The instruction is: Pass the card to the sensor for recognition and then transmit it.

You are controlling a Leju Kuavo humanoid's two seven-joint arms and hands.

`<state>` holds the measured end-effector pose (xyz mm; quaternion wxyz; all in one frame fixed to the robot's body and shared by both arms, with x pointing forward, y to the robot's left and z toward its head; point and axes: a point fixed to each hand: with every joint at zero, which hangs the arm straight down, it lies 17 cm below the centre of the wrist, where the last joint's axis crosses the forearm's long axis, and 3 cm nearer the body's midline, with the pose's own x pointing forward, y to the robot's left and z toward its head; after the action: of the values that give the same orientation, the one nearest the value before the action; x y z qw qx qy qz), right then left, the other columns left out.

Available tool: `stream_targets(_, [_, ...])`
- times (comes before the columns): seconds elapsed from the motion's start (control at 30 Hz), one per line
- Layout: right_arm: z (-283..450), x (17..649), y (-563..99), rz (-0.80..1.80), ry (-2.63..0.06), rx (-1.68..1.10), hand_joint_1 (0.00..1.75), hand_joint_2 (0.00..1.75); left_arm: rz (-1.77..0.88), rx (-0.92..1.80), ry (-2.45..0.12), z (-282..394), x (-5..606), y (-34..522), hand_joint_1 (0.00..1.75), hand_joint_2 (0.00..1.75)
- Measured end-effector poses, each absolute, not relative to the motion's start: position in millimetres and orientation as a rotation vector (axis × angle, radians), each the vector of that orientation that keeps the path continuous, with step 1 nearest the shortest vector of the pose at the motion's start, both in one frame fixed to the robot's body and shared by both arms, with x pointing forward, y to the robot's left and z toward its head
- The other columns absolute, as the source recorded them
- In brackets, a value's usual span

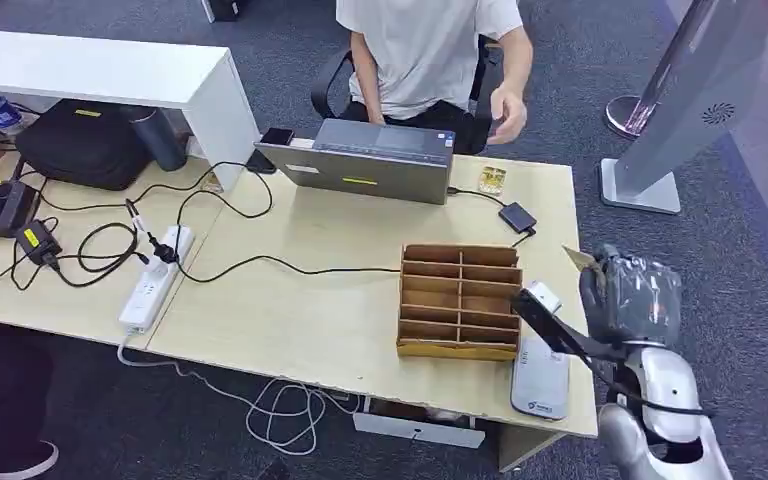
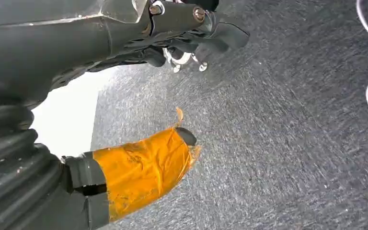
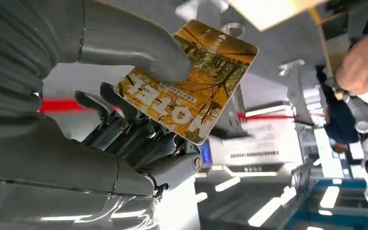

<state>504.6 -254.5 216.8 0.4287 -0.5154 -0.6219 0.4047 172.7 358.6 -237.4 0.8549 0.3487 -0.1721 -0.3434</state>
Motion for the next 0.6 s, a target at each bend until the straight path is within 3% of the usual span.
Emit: stream_targets(0.6, [318.6,564.8,-114.1,1.196,-1.649,-1.318,1.75,1.75,-0.807,0.682,-0.425,-236.6,185.3,306.7,0.0,1.75])
